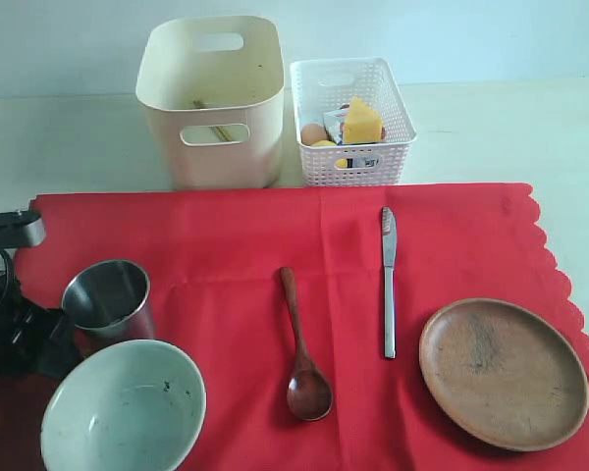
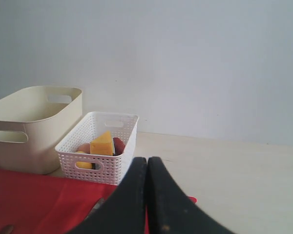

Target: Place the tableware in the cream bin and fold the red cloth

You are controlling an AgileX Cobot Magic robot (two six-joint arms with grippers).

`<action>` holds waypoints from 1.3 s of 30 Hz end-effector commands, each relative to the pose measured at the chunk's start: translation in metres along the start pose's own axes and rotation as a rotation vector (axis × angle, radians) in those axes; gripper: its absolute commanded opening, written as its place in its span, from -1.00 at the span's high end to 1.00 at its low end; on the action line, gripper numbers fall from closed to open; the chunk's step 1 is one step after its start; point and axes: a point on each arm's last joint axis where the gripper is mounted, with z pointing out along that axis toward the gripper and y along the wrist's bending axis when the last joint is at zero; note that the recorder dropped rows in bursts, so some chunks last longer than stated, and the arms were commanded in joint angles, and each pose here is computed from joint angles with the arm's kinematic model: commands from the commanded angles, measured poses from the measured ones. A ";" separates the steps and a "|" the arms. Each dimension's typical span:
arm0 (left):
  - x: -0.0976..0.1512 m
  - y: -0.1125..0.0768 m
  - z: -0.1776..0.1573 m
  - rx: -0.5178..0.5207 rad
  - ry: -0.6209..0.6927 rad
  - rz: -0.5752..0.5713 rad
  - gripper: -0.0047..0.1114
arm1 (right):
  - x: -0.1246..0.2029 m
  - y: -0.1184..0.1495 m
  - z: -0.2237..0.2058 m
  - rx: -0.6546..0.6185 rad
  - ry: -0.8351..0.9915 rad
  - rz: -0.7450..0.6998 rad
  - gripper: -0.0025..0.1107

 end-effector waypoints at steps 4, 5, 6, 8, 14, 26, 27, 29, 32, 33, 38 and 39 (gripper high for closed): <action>0.002 -0.009 0.003 0.098 0.019 0.031 -0.24 | 0.000 0.000 0.000 0.006 -0.011 -0.004 0.96; 0.002 -0.010 0.004 0.115 0.025 0.032 -0.24 | 0.000 0.000 0.000 0.006 -0.011 -0.004 0.96; 0.002 -0.010 0.006 0.123 0.031 0.029 -0.24 | 0.000 0.000 0.000 0.006 -0.011 -0.004 0.96; 0.002 -0.009 0.010 0.124 0.048 0.022 -0.24 | 0.000 0.000 0.000 0.006 -0.011 -0.004 0.96; 0.001 -0.002 0.026 0.109 0.091 -0.002 0.03 | 0.000 0.000 0.000 0.006 -0.011 -0.004 0.96; 0.005 -0.005 0.008 0.080 0.074 0.029 0.92 | 0.000 0.000 0.000 0.006 -0.011 -0.004 0.96; 0.008 -0.004 0.002 0.037 0.087 0.028 0.92 | 0.000 0.000 0.000 0.006 -0.011 -0.004 0.96; 0.011 -0.003 -0.004 0.001 0.093 0.022 0.92 | 0.000 0.000 0.000 0.006 -0.011 -0.004 0.96; 0.015 -0.007 -0.014 0.005 0.080 0.031 0.92 | 0.000 0.000 0.000 0.006 -0.011 -0.004 0.96; 0.016 -0.008 -0.017 0.008 0.077 0.033 0.92 | 0.000 0.000 0.000 0.006 -0.011 -0.004 0.96; 0.025 -0.014 -0.037 -0.008 0.064 0.021 0.92 | 0.017 -0.001 0.006 0.021 0.014 -0.003 0.96; 0.027 -0.015 -0.041 -0.018 0.053 0.020 0.92 | 0.021 -0.001 0.007 0.026 0.027 -0.002 0.96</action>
